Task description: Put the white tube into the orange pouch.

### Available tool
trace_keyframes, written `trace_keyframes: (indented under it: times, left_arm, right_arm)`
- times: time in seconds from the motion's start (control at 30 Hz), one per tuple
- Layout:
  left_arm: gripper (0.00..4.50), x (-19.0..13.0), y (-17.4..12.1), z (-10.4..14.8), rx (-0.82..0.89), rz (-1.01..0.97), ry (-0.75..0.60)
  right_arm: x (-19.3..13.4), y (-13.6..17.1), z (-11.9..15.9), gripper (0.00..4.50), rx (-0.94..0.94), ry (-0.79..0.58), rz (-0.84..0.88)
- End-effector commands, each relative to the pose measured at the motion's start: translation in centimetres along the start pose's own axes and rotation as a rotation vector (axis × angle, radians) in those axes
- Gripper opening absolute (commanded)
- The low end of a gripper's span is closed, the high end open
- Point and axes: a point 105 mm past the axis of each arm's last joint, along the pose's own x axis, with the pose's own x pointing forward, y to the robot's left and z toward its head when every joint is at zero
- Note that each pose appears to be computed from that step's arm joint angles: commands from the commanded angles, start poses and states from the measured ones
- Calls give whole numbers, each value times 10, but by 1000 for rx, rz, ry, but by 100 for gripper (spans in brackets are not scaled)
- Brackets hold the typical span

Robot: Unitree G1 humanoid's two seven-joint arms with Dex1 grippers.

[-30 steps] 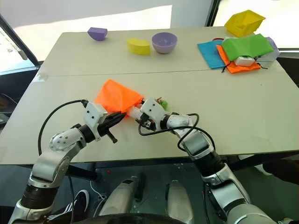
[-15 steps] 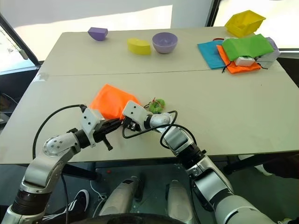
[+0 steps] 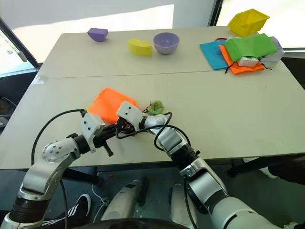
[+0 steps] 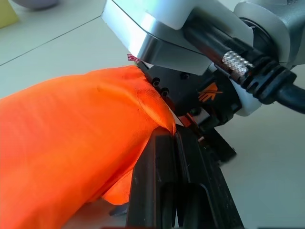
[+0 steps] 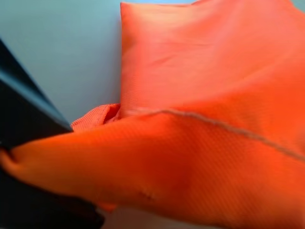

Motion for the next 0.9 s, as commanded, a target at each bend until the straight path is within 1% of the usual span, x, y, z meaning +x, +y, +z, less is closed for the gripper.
trace_keyframes:
  times: [0.03, 0.13, 0.3, 0.43, 0.5, 0.6, 0.67, 0.8, 0.9]
  left_arm:
    - [0, -7, 1, 13, 45, 5, -45]
    - [0, -12, 4, 11, 49, 12, -33]
    - [0, -17, 5, 9, 55, 0, -20]
    - [0, -24, 3, 7, 37, -32, -11]
    - [0, -27, 4, 7, 44, -35, -3]
    - [0, -28, 7, 7, 50, -40, 1]
    - [0, -27, 10, 7, 49, -37, -1]
    - [0, -24, 8, 7, 51, -42, -4]
    - [0, -25, 6, 8, 50, -42, -9]
  right_arm:
    - [-17, -4, 21, 441, -60, -79, 1]
    - [-36, -8, 19, 441, -71, -73, 16]
    - [-71, -12, 13, 441, -146, -53, 45]
    - [-98, -33, 10, 441, -157, -29, -5]
    - [-104, -50, 7, 441, -171, -12, -75]
    - [-101, -68, 0, 441, -136, 1, -158]
    - [-96, -71, -6, 441, -133, 15, -168]
    - [-83, -78, -21, 441, -62, 53, -202]
    - [-81, -86, -35, 441, -61, 107, -227]
